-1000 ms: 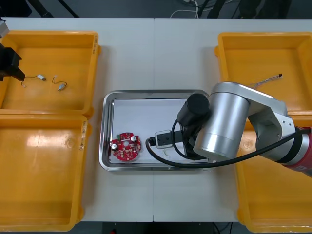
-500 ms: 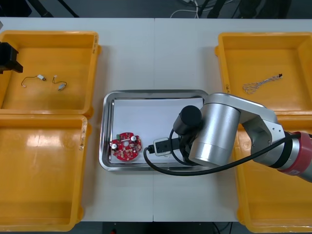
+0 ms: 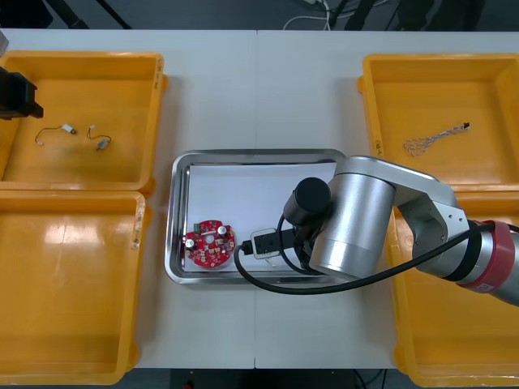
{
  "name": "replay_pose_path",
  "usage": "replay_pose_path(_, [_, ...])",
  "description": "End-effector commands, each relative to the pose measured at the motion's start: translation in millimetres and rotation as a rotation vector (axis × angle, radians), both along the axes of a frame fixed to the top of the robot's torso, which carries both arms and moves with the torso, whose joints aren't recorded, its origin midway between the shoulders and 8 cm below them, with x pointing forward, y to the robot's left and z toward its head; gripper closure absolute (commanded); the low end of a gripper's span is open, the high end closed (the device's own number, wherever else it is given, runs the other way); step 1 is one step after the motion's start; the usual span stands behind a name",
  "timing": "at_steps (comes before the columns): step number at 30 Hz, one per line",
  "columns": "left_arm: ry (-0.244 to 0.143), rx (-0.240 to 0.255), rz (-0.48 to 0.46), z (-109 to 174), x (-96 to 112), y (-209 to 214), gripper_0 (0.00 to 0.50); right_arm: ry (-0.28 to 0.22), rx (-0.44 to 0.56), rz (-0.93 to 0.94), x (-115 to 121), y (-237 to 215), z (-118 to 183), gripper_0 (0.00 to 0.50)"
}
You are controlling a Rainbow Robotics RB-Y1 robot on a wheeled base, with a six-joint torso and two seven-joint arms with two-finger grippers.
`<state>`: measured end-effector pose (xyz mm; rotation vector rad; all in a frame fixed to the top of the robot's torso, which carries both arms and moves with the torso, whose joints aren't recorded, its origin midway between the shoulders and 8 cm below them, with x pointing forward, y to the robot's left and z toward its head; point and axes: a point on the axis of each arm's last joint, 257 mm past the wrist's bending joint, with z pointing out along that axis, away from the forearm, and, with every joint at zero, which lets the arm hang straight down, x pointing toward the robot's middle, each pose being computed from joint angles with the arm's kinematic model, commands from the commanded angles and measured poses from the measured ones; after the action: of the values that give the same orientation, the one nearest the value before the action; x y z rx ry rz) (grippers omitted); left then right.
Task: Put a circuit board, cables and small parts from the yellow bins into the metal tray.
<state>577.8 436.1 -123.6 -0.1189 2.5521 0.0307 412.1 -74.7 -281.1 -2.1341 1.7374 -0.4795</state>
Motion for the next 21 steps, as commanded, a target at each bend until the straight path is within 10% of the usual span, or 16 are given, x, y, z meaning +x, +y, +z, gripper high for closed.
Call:
replay_pose_path(1, [-0.062, 0.060, -0.102, 23, 22, -14, 0.000, -0.036, 0.003, 0.046, 4, 16, 13, 0.000])
replay_pose_path(21, [-0.133, 0.061, -0.113, -23, 60, -42, 0.000, -0.037, -0.004, -0.046, 13, 13, 46, 0.000])
